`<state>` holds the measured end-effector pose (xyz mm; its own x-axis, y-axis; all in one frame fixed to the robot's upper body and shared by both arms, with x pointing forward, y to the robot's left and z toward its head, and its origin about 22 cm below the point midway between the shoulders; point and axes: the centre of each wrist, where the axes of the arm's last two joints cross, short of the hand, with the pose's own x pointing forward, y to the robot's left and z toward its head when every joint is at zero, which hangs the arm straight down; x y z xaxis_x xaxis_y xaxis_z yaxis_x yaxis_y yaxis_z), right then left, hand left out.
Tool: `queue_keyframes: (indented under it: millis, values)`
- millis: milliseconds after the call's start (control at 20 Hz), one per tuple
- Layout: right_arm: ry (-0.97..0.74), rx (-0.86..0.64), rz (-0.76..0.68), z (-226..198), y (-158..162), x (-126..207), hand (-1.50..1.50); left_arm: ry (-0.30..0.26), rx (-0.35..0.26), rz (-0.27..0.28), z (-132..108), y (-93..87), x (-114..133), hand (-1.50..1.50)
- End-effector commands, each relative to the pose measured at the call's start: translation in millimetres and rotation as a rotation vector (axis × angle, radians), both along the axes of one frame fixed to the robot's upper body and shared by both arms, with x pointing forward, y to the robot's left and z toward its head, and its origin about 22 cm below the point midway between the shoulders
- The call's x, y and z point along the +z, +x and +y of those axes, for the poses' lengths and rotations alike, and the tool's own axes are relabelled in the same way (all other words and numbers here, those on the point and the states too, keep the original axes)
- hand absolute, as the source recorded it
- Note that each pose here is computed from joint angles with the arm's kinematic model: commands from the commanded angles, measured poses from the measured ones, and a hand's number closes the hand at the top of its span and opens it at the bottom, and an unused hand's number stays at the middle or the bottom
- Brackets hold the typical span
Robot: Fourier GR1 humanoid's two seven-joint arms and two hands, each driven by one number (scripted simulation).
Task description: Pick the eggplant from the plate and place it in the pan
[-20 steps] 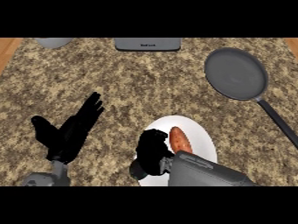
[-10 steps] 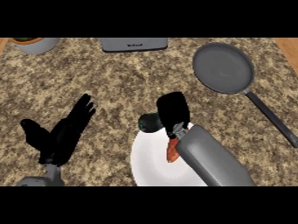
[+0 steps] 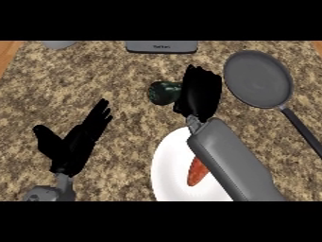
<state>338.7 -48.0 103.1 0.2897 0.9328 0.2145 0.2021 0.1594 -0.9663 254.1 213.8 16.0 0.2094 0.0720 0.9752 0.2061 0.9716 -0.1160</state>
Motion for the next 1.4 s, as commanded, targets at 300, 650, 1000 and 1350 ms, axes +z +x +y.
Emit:
queue_keyframes:
  millis: [300,650,1000,1350]
  values:
    - [0.440,-0.162,-0.298,-13.6,11.1,0.3,1.50,-0.007,-0.014,-0.001,-0.3,14.0,16.5,0.00]
    - [0.298,-0.198,-0.313,-60.3,46.5,-41.6,1.50,0.007,0.004,-0.009,-3.6,4.9,-6.0,0.00]
    - [0.212,-0.284,-0.391,-117.0,76.1,-55.5,1.50,0.004,0.001,-0.009,-7.9,-0.8,-17.8,0.00]
    - [0.161,-0.458,-0.526,-194.6,88.4,-58.1,1.50,0.005,-0.013,-0.010,-4.1,-4.9,-10.3,0.00]
